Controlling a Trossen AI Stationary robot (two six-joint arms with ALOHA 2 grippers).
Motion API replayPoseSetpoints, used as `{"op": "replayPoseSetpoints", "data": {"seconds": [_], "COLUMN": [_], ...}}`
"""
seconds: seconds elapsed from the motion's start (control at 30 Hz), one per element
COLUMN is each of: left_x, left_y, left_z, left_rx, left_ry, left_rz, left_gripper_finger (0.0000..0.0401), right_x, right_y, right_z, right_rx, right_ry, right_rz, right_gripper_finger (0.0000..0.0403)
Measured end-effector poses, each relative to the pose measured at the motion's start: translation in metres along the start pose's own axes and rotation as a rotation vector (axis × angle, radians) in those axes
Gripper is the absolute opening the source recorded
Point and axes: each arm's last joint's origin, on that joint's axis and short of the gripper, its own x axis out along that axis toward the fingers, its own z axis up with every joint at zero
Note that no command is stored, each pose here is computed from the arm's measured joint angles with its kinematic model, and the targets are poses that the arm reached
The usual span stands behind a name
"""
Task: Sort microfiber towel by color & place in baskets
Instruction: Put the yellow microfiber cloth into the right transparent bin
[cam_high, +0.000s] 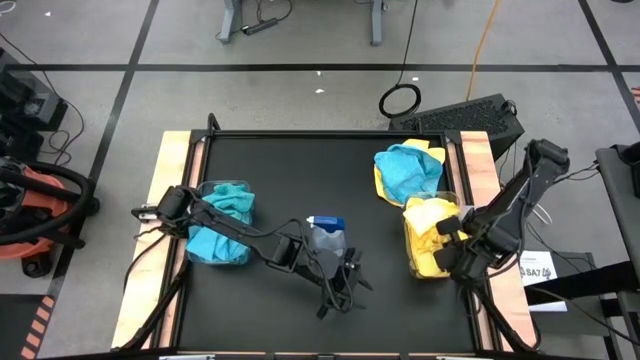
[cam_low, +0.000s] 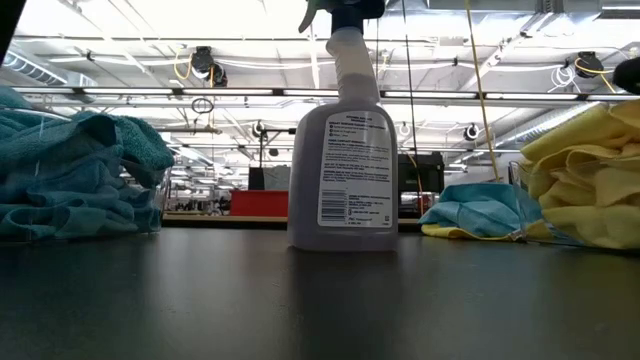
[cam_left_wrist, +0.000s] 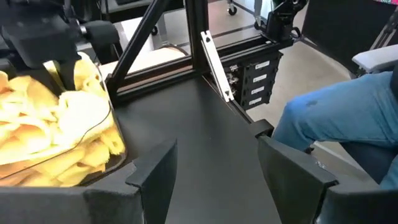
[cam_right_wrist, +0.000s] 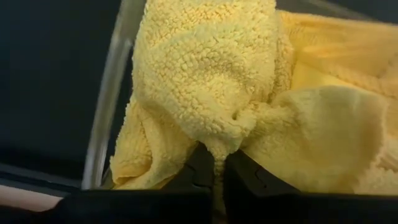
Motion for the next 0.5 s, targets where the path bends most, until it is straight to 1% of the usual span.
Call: {"op": "replayPoseSetpoints", "data": {"seconds": [0.13,0.23,0.33,0.5], "left_x": [0.0015,0.0015,0.0015,0.0015], "left_y": [0.0,0.0,0.0,0.0], "left_z": [-0.0015,-0.0013,-0.0014,-0.001], "left_rx": [-0.001,-0.002,-0.027,-0.027], "left_ry": [0.003,0.0,0.002,-0.002], "left_rz": [0.0,0.0,0.0,0.0], "left_gripper_finger": [0.0231,0.0231,0.0231,0.0231], "right_x": [0.0057,0.008,0.0091,0.0101], "right_y": [0.0006,0.0015,0.0021,0.0024], "right_z": [0.0025,0.0038,0.0044,0.0047], "right_rx": [0.007,-0.008,-0.009,0.006], "right_ry": [0.039,0.052,0.057,0.065], "right_rz": [-0.012,-0.021,-0.027,-0.034], "right_gripper_finger": [0.0005,0.0014,0.0034,0.0077]}}
